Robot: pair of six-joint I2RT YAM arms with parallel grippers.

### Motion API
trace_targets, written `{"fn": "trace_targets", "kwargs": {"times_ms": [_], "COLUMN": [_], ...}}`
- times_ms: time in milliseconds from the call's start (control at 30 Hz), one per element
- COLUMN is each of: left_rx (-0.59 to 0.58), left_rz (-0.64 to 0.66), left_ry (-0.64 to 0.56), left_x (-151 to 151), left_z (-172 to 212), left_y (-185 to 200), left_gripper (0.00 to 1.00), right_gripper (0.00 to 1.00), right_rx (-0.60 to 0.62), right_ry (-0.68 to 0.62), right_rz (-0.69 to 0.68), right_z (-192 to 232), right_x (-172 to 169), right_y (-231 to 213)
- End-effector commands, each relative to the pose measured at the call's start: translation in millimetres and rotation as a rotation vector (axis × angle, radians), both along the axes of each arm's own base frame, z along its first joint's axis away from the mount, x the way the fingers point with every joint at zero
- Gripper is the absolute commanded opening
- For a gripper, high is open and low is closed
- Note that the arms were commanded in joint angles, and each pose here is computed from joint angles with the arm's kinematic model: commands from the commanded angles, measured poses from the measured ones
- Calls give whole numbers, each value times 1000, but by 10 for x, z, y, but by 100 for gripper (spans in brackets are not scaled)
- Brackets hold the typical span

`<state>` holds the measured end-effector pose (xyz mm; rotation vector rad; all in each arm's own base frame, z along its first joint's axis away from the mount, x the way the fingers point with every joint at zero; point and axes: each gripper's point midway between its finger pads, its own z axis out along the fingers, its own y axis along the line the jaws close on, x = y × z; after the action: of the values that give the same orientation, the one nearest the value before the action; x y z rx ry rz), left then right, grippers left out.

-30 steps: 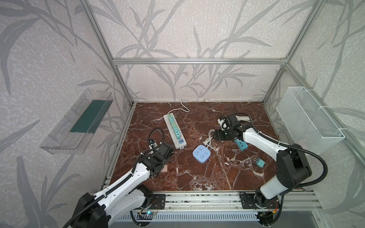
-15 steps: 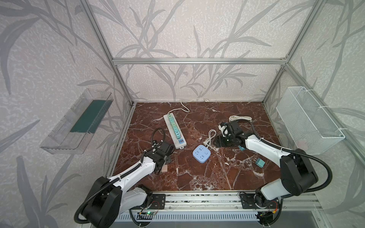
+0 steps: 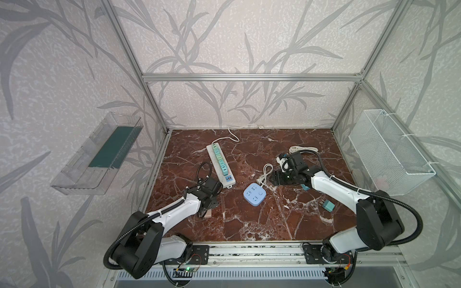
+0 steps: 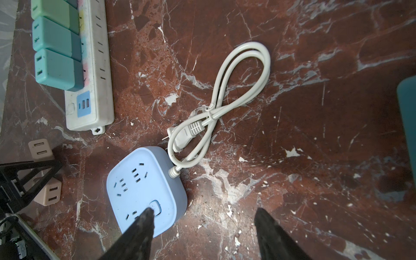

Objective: Insert the plug
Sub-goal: 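Grasp a beige adapter with the left gripper and lift it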

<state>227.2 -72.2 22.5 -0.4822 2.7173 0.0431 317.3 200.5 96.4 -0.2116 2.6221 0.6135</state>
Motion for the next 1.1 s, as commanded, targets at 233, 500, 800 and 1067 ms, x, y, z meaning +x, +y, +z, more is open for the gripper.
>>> {"fn": "trace_targets", "kwargs": {"times_ms": [233, 500, 800, 1067], "left_rx": [-101, 28, 79, 77], "left_rz": [-24, -15, -3, 40], "left_ry": [-71, -173, -76, -24], "left_x": [283, 229, 198, 296], "left_z": [315, 606, 323, 192], "left_y": [-369, -39, 135, 149], "left_gripper": [61, 67, 67, 66], "right_gripper": [71, 71, 71, 71], "right_rx": [5, 33, 95, 108], "right_ry": [-22, -34, -112, -124], "right_rz": [16, 25, 6, 33], "right_z": [41, 47, 197, 265], "right_x": [-11, -10, -14, -80], "right_y": [18, 67, 103, 148]}}
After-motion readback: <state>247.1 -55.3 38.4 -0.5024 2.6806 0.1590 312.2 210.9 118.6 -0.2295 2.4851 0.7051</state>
